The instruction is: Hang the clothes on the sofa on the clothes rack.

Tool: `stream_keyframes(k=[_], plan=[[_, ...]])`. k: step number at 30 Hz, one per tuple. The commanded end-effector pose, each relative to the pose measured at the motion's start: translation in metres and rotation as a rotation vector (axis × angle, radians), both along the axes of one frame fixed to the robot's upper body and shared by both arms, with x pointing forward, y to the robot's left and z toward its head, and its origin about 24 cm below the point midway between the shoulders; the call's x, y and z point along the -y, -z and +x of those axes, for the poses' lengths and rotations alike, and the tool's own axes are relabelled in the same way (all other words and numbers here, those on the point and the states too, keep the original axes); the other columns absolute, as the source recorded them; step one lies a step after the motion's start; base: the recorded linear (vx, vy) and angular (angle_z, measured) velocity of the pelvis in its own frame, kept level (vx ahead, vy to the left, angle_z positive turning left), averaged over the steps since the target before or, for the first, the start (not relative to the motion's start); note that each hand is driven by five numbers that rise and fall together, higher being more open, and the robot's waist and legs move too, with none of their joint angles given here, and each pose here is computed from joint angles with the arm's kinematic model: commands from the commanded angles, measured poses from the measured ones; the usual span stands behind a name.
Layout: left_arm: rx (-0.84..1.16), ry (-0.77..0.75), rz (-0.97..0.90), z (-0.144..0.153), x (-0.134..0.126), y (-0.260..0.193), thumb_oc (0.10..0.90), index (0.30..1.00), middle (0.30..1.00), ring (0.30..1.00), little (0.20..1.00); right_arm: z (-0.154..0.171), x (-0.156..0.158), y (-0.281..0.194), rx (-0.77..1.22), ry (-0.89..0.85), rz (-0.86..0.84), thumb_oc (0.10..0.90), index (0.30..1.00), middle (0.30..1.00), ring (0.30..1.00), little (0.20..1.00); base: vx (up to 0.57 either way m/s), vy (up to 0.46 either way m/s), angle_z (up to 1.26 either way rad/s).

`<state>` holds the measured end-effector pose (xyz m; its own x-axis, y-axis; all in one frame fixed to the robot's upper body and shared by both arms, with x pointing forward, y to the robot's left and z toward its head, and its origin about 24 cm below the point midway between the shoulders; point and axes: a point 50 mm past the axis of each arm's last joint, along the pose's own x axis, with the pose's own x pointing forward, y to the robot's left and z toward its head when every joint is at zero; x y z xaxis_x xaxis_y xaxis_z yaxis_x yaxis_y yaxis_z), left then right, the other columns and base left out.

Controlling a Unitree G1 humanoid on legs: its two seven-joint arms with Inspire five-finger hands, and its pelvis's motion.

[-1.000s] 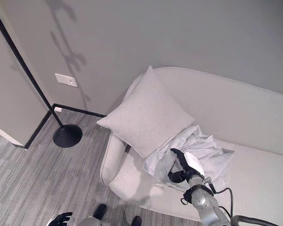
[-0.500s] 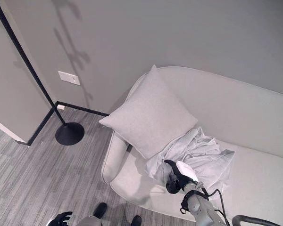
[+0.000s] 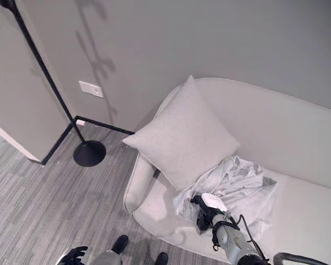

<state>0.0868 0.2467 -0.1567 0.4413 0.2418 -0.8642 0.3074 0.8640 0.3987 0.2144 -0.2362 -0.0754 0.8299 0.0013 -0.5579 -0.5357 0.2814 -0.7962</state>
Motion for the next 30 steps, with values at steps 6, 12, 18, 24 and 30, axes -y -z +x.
stream_keyframes(k=[6, 12, 18, 24, 30], plan=[[0.028, 0.049, 0.027, 0.012, 0.003, -0.002, 0.800, 0.900, 0.900, 0.900, 0.900, 0.001, 0.002, -0.007, 0.026, -0.051, -0.019, 0.400, 0.300, 0.300, 0.300, 0.300, 0.01, 0.004, 0.09], [0.030, 0.052, 0.036, 0.012, 0.002, -0.002, 0.800, 0.900, 0.900, 0.900, 0.900, 0.003, 0.007, -0.009, 0.047, 0.013, 0.003, 0.400, 0.300, 0.300, 0.300, 0.300, 0.00, 0.000, 0.00], [0.011, 0.006, 0.023, 0.005, 0.002, 0.000, 0.800, 0.900, 0.900, 0.900, 0.900, 0.032, -0.012, -0.054, 0.306, 0.331, 0.708, 0.400, 0.300, 0.300, 0.300, 0.300, 0.00, 0.002, -0.04], [0.019, 0.001, 0.000, 0.006, 0.005, 0.000, 0.800, 0.900, 0.900, 0.900, 0.900, 0.048, -0.101, -0.091, 0.159, 0.284, 1.632, 0.400, 0.300, 0.300, 0.300, 0.300, 0.00, -0.001, -0.04], [0.021, -0.025, -0.002, 0.001, 0.008, 0.002, 0.800, 0.900, 0.900, 0.900, 0.900, 0.061, -0.135, -0.134, 0.132, 0.151, 1.926, 0.400, 0.300, 0.300, 0.300, 0.300, 0.00, -0.012, 0.12]])
